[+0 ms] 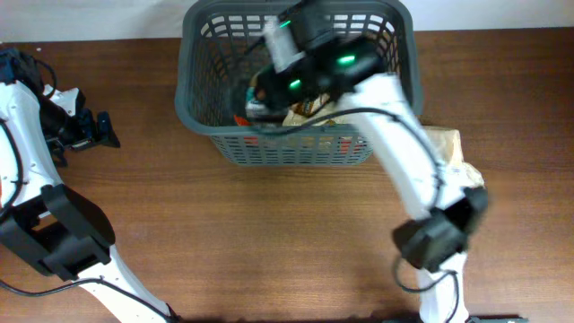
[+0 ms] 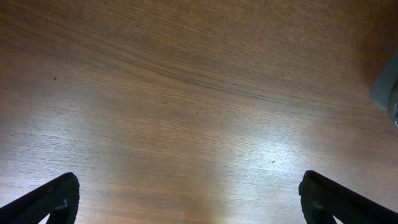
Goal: Pack container
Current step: 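Carry the green-lidded jar into the basket and release, then grasp the beige paper snack bag with the right gripper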
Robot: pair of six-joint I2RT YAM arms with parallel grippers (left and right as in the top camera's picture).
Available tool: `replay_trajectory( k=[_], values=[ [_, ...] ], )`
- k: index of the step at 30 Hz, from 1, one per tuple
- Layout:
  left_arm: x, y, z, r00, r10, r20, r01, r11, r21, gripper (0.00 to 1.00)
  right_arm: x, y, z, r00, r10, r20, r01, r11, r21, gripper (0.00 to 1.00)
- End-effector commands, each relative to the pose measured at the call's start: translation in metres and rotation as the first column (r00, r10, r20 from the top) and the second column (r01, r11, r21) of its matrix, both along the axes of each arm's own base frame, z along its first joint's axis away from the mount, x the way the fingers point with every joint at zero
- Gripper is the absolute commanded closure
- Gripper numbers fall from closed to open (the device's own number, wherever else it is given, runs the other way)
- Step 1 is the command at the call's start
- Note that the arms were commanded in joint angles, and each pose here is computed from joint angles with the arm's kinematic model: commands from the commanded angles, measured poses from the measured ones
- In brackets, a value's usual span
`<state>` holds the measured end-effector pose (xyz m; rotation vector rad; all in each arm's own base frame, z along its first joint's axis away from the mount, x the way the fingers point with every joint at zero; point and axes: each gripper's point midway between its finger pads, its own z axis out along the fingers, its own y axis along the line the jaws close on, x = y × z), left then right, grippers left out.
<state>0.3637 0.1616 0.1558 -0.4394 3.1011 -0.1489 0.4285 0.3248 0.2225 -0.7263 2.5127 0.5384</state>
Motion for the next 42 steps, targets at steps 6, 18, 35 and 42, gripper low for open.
replay_trajectory(
  k=[6, 18, 35, 42],
  values=[
    [-0.002, 0.002, -0.002, 1.0, 0.013, -0.009, -0.013, 1.0, 0.0, 0.01, -0.019, 0.044, -0.089, 0.987, 0.101, -0.127, -0.112, 0.99, -0.088, 0.96],
    [-0.002, 0.002, -0.002, 1.0, 0.013, -0.009, -0.013, 1.0, 0.0, 0.01, 0.018, -0.015, -0.039, 1.0, 0.02, 0.014, -0.017, 0.981, -0.191, 0.07],
    [-0.002, 0.002, -0.002, 1.0, 0.013, -0.009, -0.013, 1.0, 0.0, 0.01, 0.016, -0.436, 0.138, 0.506, -0.845, 0.172, 0.861, 0.508, -0.032, 0.14],
    [-0.002, 0.002, -0.002, 1.0, 0.013, -0.009, -0.013, 1.0, 0.0, 0.01, 0.014, -0.423, -0.058, 0.564, -0.777, -0.28, 0.721, 0.629, -0.292, 0.11]
  ],
)
